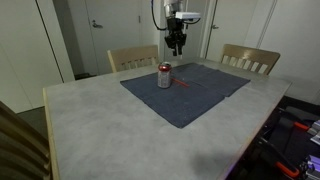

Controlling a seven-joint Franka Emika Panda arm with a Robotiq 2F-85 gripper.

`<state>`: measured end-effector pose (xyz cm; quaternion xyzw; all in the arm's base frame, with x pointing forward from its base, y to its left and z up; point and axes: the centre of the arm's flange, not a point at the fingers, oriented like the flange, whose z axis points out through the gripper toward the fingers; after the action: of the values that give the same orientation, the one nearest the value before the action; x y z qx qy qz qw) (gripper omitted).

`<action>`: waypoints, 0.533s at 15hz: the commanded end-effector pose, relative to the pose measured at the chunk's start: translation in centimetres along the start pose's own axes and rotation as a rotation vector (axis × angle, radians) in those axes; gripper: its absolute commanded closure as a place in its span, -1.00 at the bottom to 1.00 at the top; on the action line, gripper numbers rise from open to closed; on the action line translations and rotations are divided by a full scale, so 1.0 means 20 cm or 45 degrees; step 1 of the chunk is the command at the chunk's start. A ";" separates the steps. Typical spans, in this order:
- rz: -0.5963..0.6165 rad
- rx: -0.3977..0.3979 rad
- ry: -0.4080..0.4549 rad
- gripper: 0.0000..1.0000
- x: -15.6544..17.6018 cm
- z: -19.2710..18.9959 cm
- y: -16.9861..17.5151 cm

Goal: Remove the straw from the can and put it on the table

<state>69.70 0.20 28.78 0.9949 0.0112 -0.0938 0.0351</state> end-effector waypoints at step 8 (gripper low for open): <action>0.045 -0.026 0.002 -1.00 -0.33 -0.22 0.04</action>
<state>66.68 0.14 32.08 0.9945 0.0040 -0.0905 0.0525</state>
